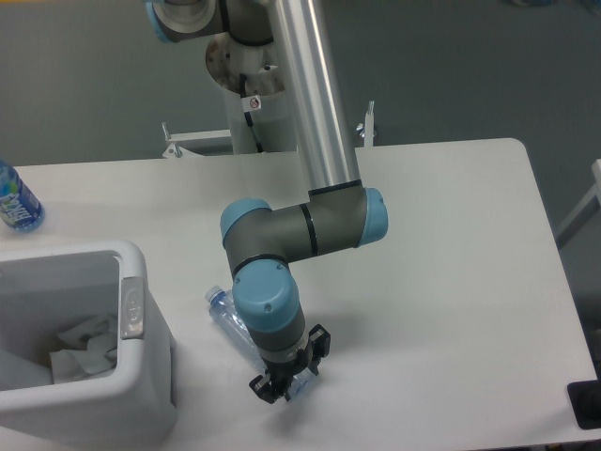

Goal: Place the trash in the trash can

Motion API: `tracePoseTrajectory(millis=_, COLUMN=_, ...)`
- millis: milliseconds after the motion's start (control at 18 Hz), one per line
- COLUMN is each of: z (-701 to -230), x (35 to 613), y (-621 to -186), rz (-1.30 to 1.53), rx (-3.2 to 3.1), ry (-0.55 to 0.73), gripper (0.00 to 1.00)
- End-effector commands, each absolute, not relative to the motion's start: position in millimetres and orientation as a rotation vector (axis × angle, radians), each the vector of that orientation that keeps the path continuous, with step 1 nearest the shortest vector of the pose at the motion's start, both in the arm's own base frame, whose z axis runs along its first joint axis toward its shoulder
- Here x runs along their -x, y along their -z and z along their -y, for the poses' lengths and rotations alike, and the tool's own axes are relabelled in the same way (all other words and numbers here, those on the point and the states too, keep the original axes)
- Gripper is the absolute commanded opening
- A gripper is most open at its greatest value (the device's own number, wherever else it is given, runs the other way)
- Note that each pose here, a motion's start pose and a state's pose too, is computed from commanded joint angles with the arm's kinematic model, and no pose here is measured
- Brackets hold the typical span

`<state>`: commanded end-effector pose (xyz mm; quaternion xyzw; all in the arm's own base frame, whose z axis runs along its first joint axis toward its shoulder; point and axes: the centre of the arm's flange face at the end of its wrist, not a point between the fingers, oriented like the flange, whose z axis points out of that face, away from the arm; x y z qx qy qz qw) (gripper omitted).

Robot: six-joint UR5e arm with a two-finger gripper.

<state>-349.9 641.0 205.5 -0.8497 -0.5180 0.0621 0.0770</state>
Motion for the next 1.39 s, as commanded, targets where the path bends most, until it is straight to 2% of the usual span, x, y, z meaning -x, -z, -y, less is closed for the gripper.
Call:
tracePoseTrajectory(millis=222, z=-642.1, x=350.8, y=-218.7, rz=1.515, rx=2.547, ry=-0.192, gripper=0.5)
tracePoseTrajectory(millis=611, z=-650.3, x=367.2, y=-283.0, rz=1.476, rx=2.436, ry=-0.192, gripper=0.5)
tracePoseTrajectory(millis=778, z=-646.2, x=392.4, y=-328.7, rz=1.473, rx=2.34, ry=-0.201, gripper=0.5)
tracePoseTrajectory(millis=1167, z=-628.5, x=430.3, y=-456.9, rz=1.397, rx=2.081, ry=-0.11, gripper=0.5)
tracePoseTrajectory(millis=1389, z=-612.9, x=439.1, y=-515.1, rz=1.329, rx=1.965, ry=-0.07, gripper=0.5)
